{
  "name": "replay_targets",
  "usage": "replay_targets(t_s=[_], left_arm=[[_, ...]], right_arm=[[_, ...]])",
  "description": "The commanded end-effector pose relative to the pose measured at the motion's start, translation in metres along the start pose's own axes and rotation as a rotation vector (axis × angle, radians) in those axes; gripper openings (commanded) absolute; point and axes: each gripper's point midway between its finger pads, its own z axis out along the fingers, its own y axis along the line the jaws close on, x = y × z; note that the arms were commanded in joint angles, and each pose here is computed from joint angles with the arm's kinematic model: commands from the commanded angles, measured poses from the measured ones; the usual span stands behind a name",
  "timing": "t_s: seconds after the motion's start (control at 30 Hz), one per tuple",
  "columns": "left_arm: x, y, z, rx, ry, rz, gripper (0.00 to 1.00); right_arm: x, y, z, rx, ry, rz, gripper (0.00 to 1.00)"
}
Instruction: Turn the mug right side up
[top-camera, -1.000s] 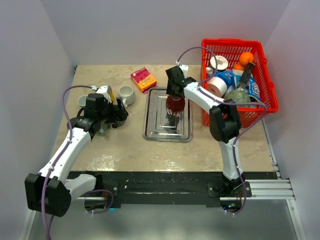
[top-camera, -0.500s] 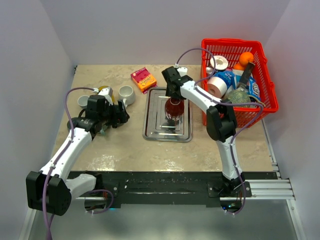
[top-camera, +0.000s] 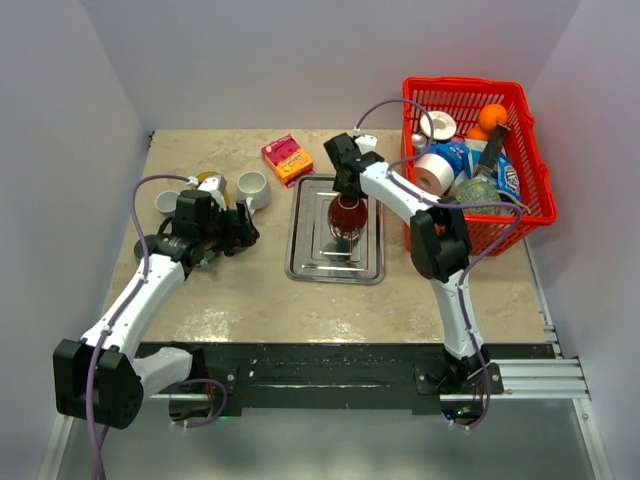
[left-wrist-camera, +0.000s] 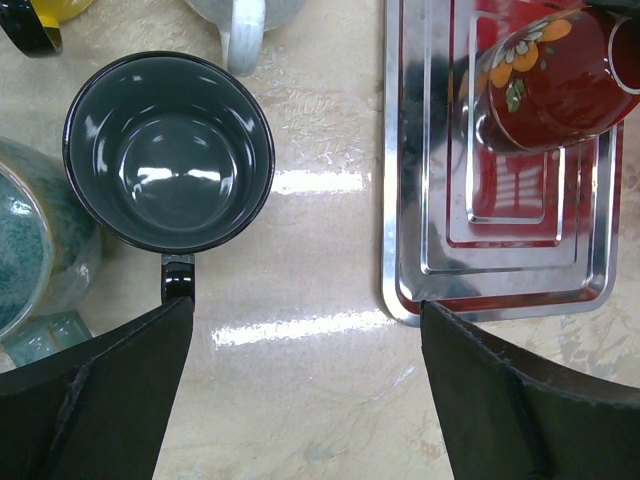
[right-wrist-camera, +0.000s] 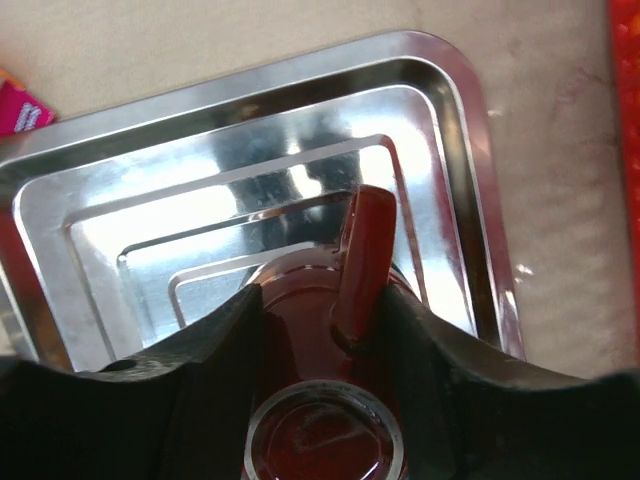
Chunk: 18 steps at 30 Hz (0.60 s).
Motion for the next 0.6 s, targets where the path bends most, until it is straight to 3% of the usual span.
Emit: replay_targets(t_s=[0.0, 0.23, 0.33, 0.57], left_arm=[[-0.002, -0.004, 0.002, 0.017, -0.012, -0.004, 0.99], [-0.001, -0.005, 0.004, 0.024, -0.008, -0.004, 0.99], [0.000, -0.005, 0.006, 0.028, -0.001, -0.005, 0.99], [0.003, -0.004, 0.007, 0.024, 0.004, -0.001, 0.99]], right_arm=[[0.004, 0.024, 0.001, -0.153, 0.016, -0.035, 0.49], [0.016, 0.038, -0.004, -0.317, 0.029, -0.279, 0.32], [0.024, 0.034, -0.006, -0.351, 0.050, -0.436, 0.20], [0.070, 0.027, -0.026, -0.571, 0.156, -0.757, 0.18]])
